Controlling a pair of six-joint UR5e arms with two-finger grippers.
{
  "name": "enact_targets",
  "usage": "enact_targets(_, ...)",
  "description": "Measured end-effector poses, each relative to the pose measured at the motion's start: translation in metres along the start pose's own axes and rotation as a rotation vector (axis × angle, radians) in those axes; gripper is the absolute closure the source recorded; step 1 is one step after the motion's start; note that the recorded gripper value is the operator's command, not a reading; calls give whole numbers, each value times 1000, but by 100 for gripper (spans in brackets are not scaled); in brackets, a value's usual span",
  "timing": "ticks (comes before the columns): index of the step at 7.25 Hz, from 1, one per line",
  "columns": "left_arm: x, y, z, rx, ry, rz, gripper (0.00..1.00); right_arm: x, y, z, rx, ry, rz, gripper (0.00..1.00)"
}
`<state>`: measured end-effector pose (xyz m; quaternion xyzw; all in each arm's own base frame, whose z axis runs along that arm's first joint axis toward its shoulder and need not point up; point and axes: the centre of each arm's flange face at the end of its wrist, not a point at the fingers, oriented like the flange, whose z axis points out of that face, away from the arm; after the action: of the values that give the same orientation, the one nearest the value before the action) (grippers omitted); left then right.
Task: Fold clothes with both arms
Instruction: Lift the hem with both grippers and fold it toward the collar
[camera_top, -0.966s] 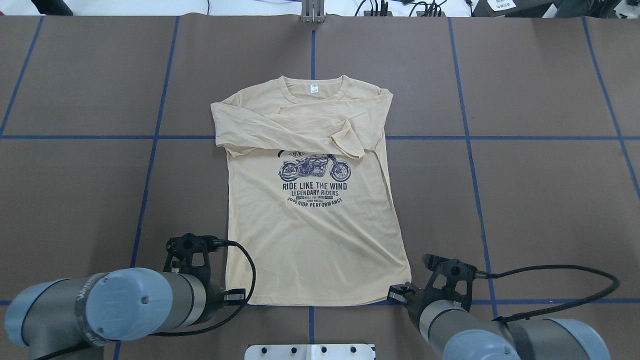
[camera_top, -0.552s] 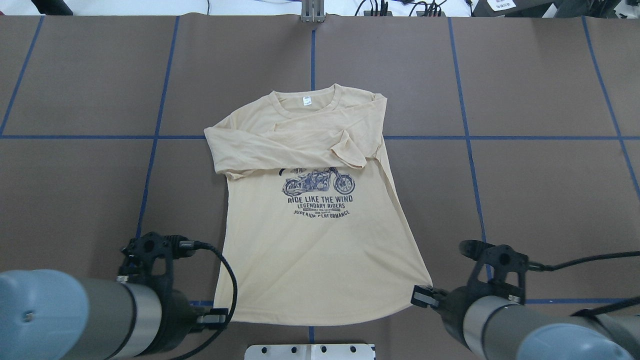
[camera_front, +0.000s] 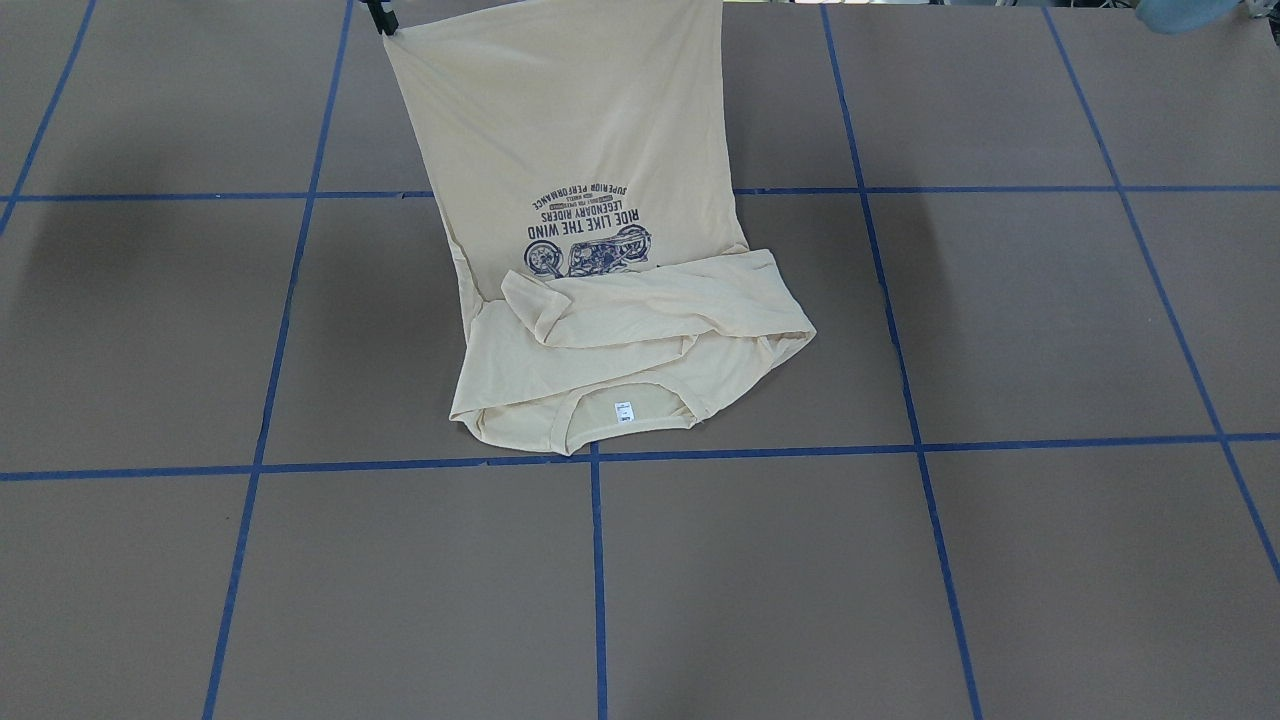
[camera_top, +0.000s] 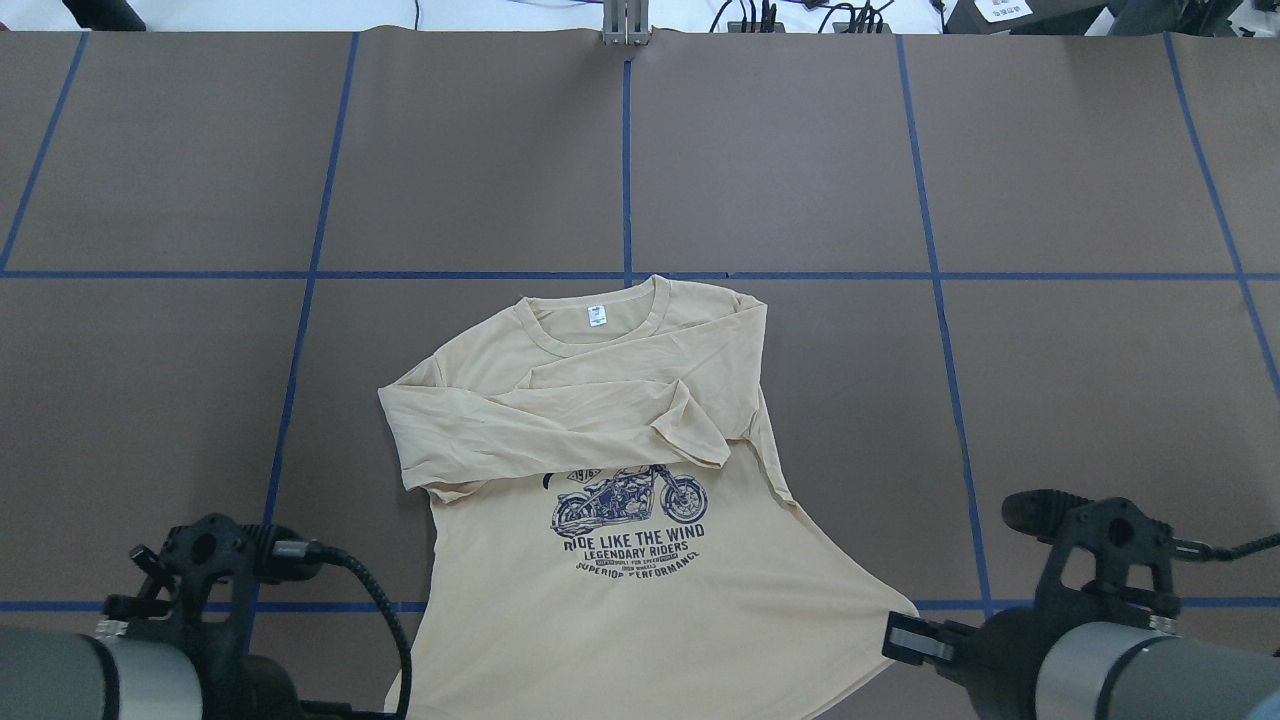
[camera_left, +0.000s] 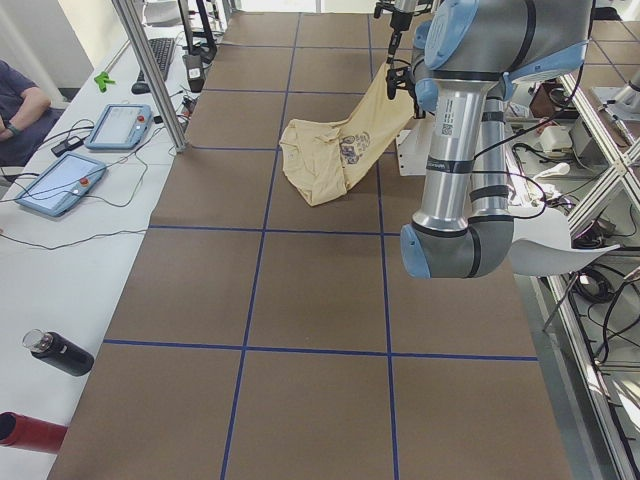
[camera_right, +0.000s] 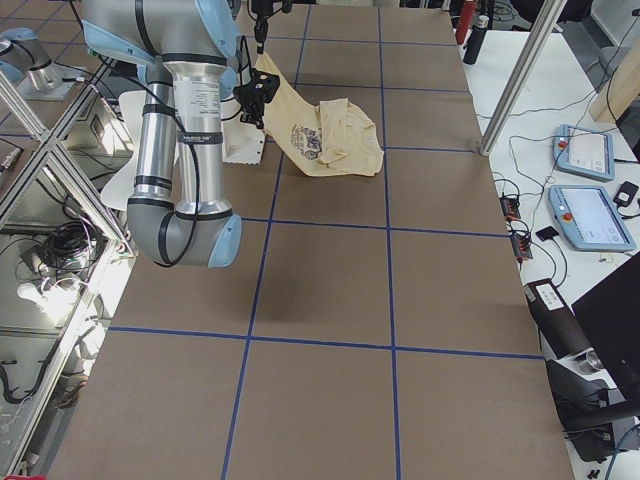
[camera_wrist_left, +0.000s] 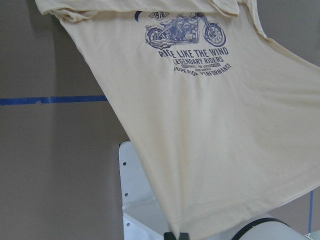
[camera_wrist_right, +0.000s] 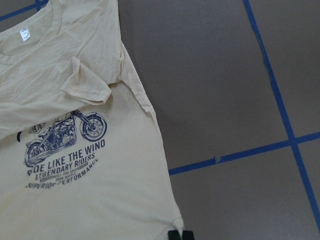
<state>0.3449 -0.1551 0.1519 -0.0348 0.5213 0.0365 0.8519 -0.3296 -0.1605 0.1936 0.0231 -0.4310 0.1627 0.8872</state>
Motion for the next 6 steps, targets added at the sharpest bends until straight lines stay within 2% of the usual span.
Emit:
enact_targets(2, -8, -66, 38, 108, -112, 16, 100, -61, -38, 54, 116, 21, 26, 100)
enact_targets(3, -17, -107, 37, 178, -154, 19, 100, -82, -74, 62, 169, 12, 24, 100)
enact_targets(4, -26, -141, 24, 242, -175, 12, 100, -89, -115, 54, 204, -5, 44, 100)
enact_targets(5, -32, -164, 15, 287, -191, -5, 100, -92, -145, 51, 229, -7, 58, 100)
enact_targets(6, -35, -186, 19, 319, -220, -23, 100, -99, -168, 64, 250, -1, 56, 100)
